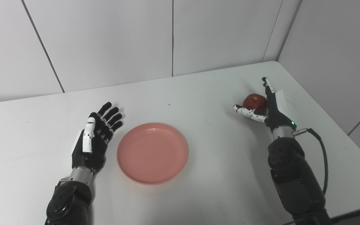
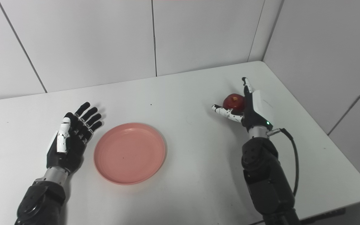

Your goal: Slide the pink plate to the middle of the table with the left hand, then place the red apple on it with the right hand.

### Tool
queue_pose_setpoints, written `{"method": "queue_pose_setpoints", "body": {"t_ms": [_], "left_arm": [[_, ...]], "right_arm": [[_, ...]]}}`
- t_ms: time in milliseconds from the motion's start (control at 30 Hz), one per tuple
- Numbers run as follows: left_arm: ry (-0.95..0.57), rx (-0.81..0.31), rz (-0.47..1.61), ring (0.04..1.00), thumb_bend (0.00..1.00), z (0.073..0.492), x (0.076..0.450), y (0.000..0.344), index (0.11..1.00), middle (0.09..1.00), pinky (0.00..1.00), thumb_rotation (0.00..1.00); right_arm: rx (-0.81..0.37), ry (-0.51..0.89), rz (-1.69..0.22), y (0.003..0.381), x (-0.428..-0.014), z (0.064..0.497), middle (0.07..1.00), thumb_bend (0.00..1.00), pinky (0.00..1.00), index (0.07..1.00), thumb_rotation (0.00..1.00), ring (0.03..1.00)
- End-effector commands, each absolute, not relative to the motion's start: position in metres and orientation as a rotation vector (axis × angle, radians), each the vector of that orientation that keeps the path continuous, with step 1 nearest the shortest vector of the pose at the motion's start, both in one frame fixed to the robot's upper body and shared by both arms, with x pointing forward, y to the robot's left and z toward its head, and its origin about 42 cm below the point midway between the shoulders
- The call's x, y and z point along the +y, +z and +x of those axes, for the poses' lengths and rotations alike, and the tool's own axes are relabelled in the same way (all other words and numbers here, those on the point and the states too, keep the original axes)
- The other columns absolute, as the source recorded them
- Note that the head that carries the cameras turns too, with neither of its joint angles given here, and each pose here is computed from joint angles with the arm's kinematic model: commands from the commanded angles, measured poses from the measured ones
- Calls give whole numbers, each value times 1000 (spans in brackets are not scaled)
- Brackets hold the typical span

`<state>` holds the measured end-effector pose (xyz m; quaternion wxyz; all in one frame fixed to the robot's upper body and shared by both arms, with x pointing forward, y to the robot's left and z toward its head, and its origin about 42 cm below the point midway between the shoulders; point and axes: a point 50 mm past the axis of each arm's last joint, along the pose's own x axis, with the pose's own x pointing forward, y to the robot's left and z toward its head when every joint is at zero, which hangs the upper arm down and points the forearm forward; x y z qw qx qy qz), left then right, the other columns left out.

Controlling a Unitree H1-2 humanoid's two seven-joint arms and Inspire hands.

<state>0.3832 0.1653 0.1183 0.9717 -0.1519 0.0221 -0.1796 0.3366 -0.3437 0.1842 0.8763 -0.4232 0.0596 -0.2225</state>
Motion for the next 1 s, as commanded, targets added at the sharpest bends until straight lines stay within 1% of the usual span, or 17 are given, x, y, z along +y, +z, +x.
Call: {"method": "queue_pose_setpoints", "body": {"t_ms": [0, 167, 300, 433, 600, 700, 767, 833, 933, 967], "left_arm": [[-303, 227, -302, 852, 336, 364, 178, 80, 841, 853, 858, 1000], [-305, 228, -304, 854, 334, 363, 179, 80, 841, 853, 858, 1000], [-307, 229, -307, 853, 337, 363, 178, 81, 840, 853, 858, 1000], [-304, 233, -306, 855, 337, 363, 179, 82, 841, 855, 858, 1000], [-309, 230, -300, 856, 336, 363, 179, 82, 841, 856, 858, 1000], [-311, 229, -300, 859, 336, 363, 179, 82, 845, 859, 863, 1000], [-311, 230, -300, 856, 334, 363, 179, 82, 844, 856, 858, 1000], [-312, 230, -300, 854, 336, 363, 179, 83, 841, 854, 855, 1000], [-311, 232, -306, 859, 336, 363, 179, 83, 845, 859, 864, 1000], [-310, 232, -306, 857, 337, 363, 179, 83, 842, 857, 862, 1000]], "right_arm": [[63, -502, -900, 206, -350, 346, 898, 1000, 734, 925, 469, 849], [74, -498, -898, 205, -354, 348, 898, 1000, 734, 923, 429, 852], [77, -501, -902, 203, -357, 351, 894, 1000, 730, 918, 419, 848], [79, -509, -897, 202, -358, 353, 888, 1000, 723, 905, 378, 841], [73, -517, -897, 202, -359, 355, 873, 1000, 716, 887, 370, 827], [66, -516, -886, 201, -360, 356, 825, 1000, 689, 852, 361, 784], [60, -514, -878, 199, -360, 357, 778, 992, 639, 818, 336, 738], [47, -510, -864, 198, -360, 357, 762, 976, 635, 798, 317, 727], [4, -508, -848, 195, -361, 358, 706, 923, 599, 717, 256, 678], [-12, -507, -840, 194, -361, 358, 669, 889, 555, 680, 230, 630]]}}
